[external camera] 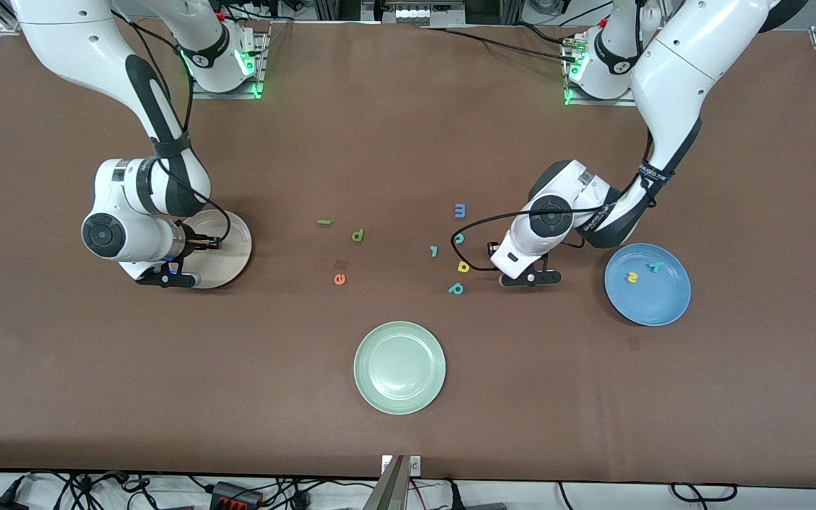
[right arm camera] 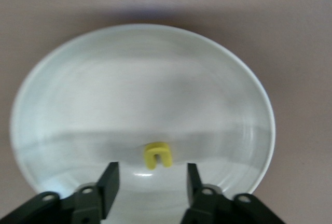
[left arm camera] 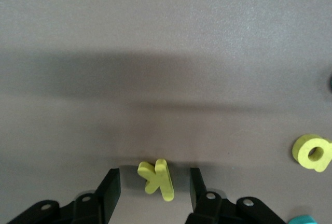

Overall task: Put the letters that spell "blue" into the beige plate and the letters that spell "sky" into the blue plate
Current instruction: 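Place the yellow n in the beige plate while the left gripper grasps the k, then drop the yellow k in the blue plate while the right gripper grasps the l, then place the green l in the beige plate while the left arm withdraws, then grasp the green p with the right gripper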

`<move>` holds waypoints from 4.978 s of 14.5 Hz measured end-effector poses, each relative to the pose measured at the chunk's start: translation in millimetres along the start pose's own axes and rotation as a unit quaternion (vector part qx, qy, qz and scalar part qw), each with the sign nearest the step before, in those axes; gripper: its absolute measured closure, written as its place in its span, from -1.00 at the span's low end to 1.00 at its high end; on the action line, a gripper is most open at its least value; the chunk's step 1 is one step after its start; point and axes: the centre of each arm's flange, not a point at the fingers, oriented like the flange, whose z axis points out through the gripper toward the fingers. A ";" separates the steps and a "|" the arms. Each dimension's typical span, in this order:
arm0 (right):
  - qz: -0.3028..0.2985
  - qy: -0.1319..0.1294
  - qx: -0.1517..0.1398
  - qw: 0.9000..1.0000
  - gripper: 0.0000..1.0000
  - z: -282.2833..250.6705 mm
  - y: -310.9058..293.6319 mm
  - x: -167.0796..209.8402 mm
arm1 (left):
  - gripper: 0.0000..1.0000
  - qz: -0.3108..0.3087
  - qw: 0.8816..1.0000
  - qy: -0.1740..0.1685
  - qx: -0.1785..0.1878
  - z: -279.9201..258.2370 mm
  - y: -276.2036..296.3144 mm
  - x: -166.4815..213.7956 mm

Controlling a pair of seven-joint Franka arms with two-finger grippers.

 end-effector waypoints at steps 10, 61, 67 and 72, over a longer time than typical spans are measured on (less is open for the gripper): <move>-0.411 0.059 0.023 0.909 -1.00 -6.8 -171.2 -51.7 | 0.52 0.002 0.999 0.005 0.045 -72.8 -47.1 40.8; -0.328 0.040 -0.045 0.943 -0.26 -24.8 -70.8 -26.0 | -1.00 0.105 0.993 0.049 0.000 -416.8 -241.6 -50.8; -0.215 0.073 0.019 0.974 -1.00 -34.7 -193.6 -49.7 | -1.00 0.110 0.993 0.049 0.001 -416.7 -236.4 -51.7; -0.053 0.100 0.021 0.993 -1.00 9.4 -284.0 -72.7 | -1.00 0.111 0.993 0.049 0.001 -416.7 -235.7 -51.8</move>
